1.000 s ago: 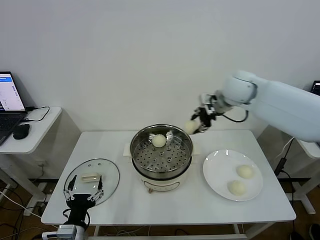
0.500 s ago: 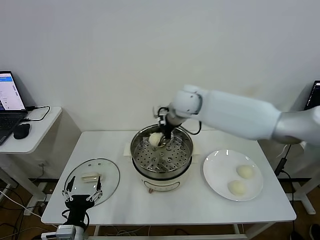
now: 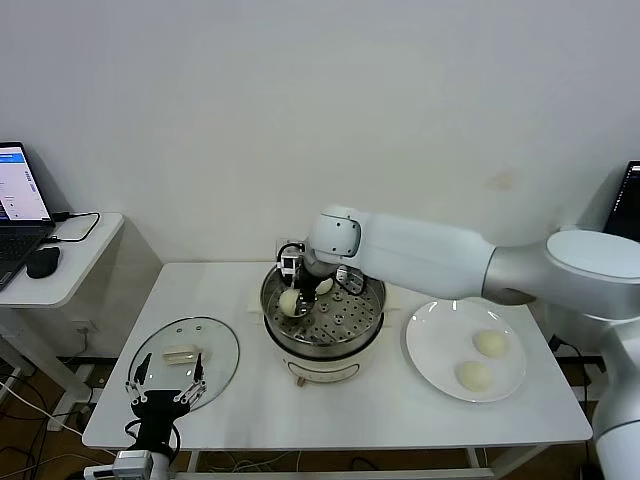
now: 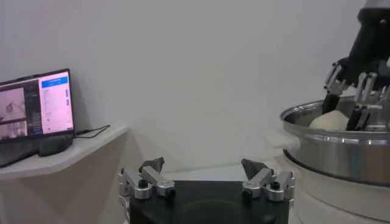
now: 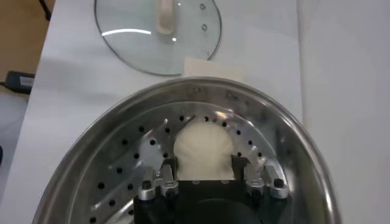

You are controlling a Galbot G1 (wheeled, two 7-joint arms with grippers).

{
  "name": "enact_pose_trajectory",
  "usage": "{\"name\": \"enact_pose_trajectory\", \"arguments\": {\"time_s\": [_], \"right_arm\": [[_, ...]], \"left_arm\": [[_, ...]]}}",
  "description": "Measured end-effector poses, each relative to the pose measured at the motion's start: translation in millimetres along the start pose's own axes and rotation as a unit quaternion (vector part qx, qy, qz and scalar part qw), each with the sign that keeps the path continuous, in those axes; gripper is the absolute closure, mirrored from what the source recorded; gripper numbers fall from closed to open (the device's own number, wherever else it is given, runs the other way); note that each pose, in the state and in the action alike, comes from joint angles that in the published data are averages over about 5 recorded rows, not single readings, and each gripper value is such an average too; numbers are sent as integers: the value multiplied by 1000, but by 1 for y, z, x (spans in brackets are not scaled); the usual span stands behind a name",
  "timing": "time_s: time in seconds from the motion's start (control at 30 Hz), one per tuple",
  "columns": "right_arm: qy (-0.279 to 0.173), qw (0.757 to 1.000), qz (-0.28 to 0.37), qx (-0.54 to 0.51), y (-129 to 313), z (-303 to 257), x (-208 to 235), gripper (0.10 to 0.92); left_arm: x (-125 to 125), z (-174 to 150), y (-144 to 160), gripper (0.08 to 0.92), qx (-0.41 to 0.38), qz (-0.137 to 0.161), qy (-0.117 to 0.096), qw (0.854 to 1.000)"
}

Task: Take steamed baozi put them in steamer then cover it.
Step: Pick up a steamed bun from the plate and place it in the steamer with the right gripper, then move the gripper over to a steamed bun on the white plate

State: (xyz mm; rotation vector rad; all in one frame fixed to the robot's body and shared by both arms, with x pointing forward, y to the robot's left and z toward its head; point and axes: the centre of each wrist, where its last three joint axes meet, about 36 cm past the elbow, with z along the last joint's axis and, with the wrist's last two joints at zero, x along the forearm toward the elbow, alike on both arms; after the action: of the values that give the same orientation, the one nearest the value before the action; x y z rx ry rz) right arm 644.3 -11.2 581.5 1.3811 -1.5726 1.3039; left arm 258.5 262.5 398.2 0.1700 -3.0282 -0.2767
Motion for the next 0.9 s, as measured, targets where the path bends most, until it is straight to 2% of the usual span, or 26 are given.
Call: {"name": "enact_pose_trajectory", "arguments": {"time_s": [0.3, 0.6, 0.9], "right_arm": [[-4, 1000, 1, 7, -8, 3, 22, 215], [-1, 999, 0, 40, -21, 50, 92, 199], [13, 998, -10, 65, -8, 145, 155, 200]], "left_arm": [[1, -1, 0, 177, 1, -1, -1, 1000], [0, -4, 2, 177, -4, 1, -5, 1000], [2, -4, 0, 177, -8, 8, -5, 1000]]}}
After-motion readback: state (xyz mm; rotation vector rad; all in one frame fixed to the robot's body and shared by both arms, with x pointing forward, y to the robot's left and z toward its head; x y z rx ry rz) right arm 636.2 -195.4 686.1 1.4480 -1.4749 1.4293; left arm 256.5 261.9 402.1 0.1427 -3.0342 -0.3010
